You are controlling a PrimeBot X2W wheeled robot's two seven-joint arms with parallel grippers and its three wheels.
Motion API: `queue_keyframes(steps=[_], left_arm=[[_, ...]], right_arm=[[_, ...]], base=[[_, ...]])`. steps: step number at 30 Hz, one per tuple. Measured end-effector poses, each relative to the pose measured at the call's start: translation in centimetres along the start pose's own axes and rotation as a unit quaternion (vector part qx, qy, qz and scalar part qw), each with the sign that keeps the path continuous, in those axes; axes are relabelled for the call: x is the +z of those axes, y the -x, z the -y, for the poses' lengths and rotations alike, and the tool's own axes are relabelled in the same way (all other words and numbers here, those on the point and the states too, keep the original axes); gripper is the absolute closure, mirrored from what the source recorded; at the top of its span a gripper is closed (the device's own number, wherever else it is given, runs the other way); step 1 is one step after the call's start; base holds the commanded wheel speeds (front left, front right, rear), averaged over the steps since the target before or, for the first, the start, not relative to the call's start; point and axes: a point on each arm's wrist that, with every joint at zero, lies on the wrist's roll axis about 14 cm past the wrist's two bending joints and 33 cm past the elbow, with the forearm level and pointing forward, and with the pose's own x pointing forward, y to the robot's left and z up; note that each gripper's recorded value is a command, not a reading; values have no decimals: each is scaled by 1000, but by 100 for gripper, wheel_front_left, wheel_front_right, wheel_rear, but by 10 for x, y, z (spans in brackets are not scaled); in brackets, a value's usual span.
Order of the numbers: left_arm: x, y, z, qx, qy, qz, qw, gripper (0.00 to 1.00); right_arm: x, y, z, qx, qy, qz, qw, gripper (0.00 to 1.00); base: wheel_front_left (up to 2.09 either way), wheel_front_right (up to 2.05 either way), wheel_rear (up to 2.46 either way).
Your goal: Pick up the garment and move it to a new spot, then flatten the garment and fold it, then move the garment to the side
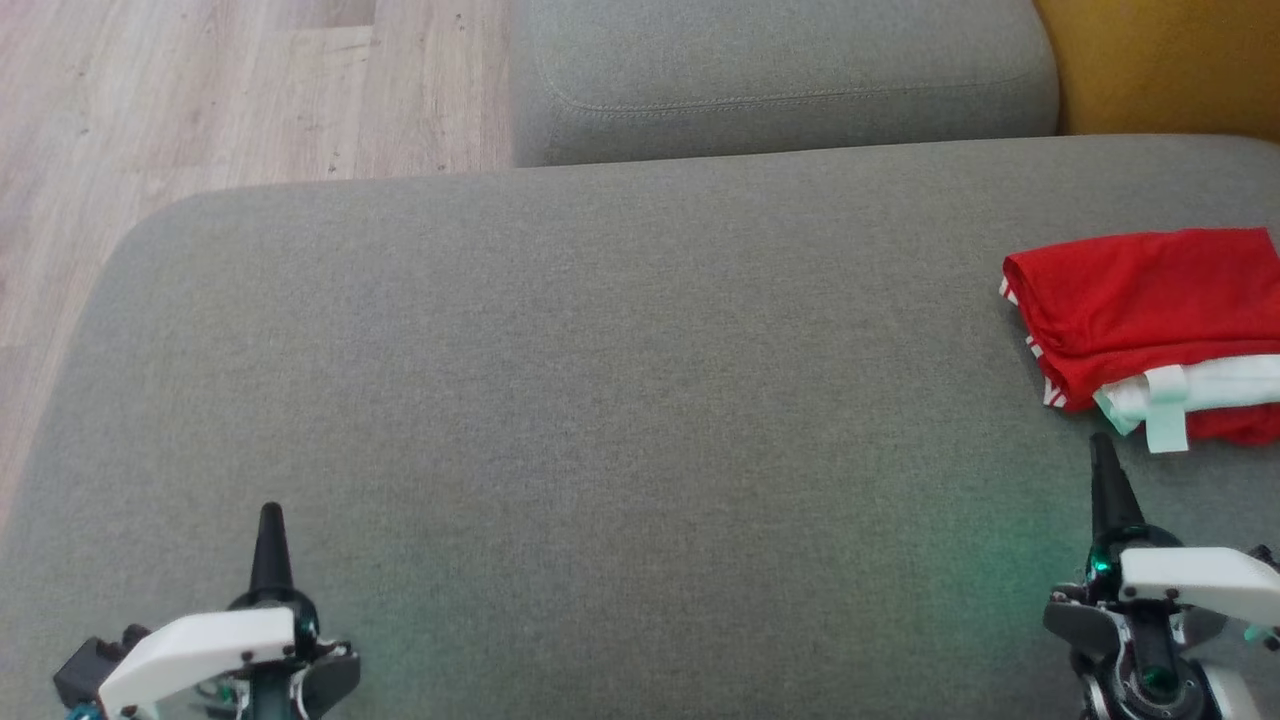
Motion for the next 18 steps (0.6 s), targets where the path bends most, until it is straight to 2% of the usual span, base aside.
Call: queue_keyframes(steps=[18], left_arm=[[15, -3, 8, -21, 88, 11, 996, 100]], right_arm=[[8, -1, -5, 13, -101, 4, 995, 100]], base=[[0, 0, 0]])
